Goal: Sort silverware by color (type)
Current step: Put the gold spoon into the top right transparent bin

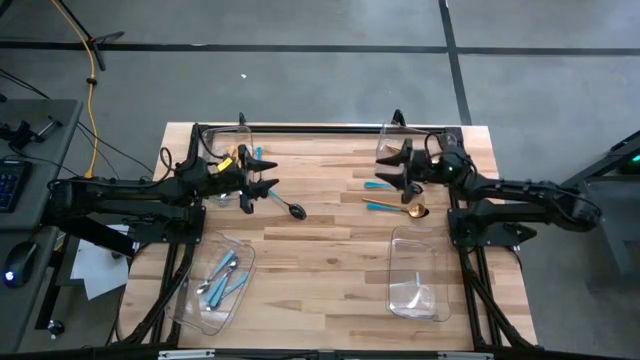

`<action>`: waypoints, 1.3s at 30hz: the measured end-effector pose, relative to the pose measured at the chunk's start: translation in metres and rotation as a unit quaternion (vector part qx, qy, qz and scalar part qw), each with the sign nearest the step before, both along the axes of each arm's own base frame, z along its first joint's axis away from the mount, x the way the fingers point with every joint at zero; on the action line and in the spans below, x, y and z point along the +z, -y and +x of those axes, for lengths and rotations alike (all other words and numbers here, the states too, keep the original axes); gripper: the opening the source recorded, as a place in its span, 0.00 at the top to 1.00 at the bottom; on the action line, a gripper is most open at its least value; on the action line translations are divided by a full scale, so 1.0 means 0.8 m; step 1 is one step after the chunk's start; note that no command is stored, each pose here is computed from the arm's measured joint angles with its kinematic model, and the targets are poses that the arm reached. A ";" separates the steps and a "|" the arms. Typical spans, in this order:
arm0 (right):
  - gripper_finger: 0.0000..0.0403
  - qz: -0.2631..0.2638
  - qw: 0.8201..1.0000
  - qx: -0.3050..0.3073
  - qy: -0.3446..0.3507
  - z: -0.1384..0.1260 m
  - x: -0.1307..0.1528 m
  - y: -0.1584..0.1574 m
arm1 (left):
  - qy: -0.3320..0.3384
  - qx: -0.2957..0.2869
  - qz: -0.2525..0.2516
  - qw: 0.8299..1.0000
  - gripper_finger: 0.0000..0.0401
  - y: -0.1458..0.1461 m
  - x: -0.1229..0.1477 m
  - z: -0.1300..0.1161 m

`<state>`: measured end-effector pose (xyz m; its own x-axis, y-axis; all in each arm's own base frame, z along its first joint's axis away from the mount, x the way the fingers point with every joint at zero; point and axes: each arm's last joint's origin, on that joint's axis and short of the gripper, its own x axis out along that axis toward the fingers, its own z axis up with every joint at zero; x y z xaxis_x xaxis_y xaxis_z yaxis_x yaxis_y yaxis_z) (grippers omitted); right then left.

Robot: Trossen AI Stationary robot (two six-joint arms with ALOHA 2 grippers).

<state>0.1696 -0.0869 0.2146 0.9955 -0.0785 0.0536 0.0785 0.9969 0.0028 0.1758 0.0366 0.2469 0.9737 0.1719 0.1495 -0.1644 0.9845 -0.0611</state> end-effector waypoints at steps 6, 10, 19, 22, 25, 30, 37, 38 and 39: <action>0.56 -0.010 1.000 -0.003 0.021 0.021 0.023 -0.015 | -0.006 0.004 0.026 1.000 0.47 0.000 0.000 0.000; 0.56 -0.002 1.000 -0.002 0.002 0.030 0.017 -0.022 | -0.011 0.004 0.029 1.000 0.47 0.000 -0.001 0.000; 0.56 -0.004 0.999 -0.022 -0.023 0.037 0.006 -0.022 | -0.014 0.005 0.033 0.999 0.47 0.000 -0.002 0.000; 0.56 -0.004 0.999 -0.022 -0.023 0.037 0.006 -0.022 | -0.014 0.005 0.033 0.999 0.47 0.000 -0.002 0.000; 0.56 -0.004 0.999 -0.022 -0.023 0.037 0.006 -0.022 | -0.016 0.005 0.033 0.999 0.47 0.000 -0.002 0.000; 0.56 -0.004 1.000 -0.021 -0.023 0.037 0.006 -0.022 | -0.018 0.005 0.032 0.999 0.47 0.000 -0.003 0.000; 0.56 0.000 1.000 -0.020 -0.023 0.038 0.006 -0.022 | -0.018 0.005 0.032 0.999 0.47 0.000 -0.003 0.000; 0.56 0.000 1.000 -0.020 -0.023 0.038 0.006 -0.022 | -0.018 0.005 0.032 0.999 0.47 0.000 -0.003 0.000; 0.56 0.000 1.000 -0.020 -0.023 0.038 0.006 -0.022 | -0.018 0.005 0.032 0.999 0.47 0.000 -0.003 0.000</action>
<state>0.1997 -0.0689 0.2192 0.9930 -0.1176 0.0072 0.1176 0.9931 -0.0016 0.1761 0.0366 0.2447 0.9768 0.1726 0.1264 -0.1751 0.9845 0.0089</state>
